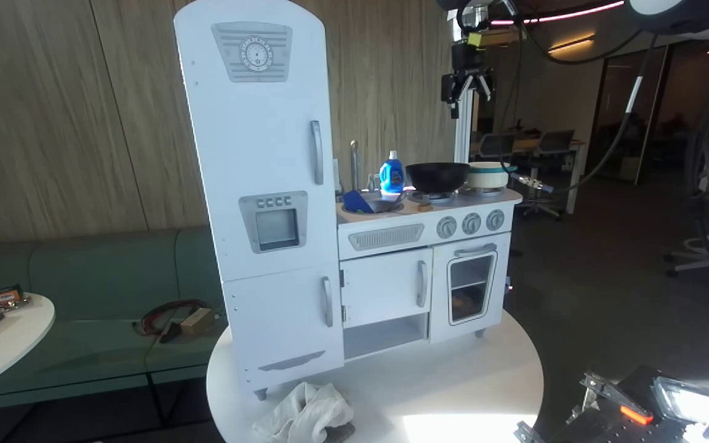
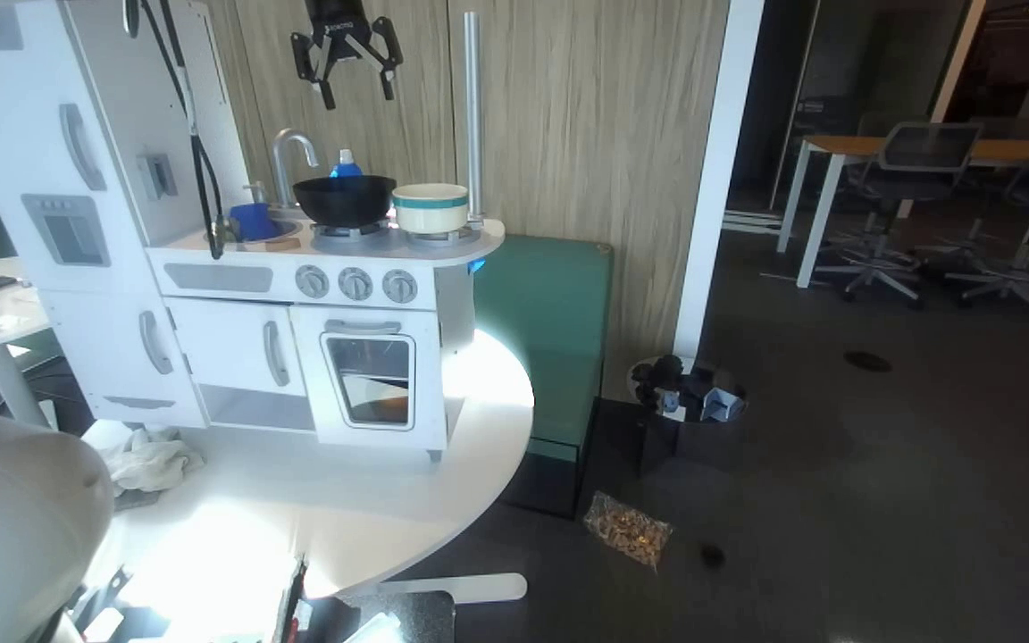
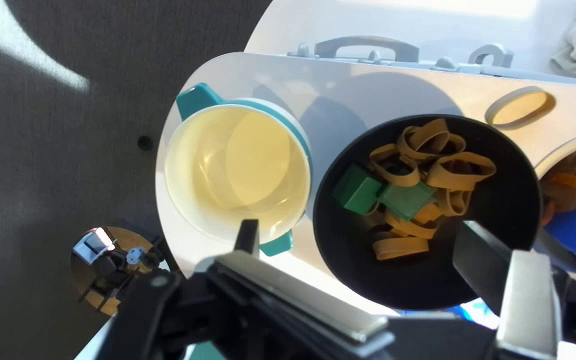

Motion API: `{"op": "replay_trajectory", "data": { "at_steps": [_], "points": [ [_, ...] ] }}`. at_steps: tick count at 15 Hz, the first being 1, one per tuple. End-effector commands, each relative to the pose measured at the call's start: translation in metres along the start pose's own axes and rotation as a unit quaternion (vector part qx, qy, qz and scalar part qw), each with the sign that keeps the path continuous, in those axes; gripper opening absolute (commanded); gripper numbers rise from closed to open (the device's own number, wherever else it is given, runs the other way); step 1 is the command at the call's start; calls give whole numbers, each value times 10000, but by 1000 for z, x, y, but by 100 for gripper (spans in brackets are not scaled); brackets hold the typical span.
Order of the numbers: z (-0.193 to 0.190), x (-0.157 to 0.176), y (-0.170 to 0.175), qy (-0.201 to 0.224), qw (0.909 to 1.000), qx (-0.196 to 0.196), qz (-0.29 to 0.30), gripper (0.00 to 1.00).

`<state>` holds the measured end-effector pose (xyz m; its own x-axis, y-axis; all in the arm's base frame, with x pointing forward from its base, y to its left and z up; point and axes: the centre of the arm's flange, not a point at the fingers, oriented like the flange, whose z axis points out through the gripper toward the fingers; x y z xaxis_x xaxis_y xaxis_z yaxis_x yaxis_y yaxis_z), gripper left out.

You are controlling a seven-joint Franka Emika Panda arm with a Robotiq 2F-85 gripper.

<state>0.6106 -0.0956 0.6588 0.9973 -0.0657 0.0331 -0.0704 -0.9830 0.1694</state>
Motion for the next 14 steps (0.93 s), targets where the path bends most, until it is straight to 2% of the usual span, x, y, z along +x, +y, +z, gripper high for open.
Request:
{"op": "replay_trajectory", "data": {
  "at_steps": [1,7,9,11,13,14],
  "points": [
    [-3,-1,-4,15,10000,3,-27,100],
    [7,3,1,-70,10000,-3,19,100],
    [22,13,-12,39,9983,217,-547,100],
    [35,22,-38,111,9929,370,-1127,100],
    [44,24,-65,47,9850,551,-1632,100],
    [49,12,-84,34,9801,546,-1909,100]
  ]
}}
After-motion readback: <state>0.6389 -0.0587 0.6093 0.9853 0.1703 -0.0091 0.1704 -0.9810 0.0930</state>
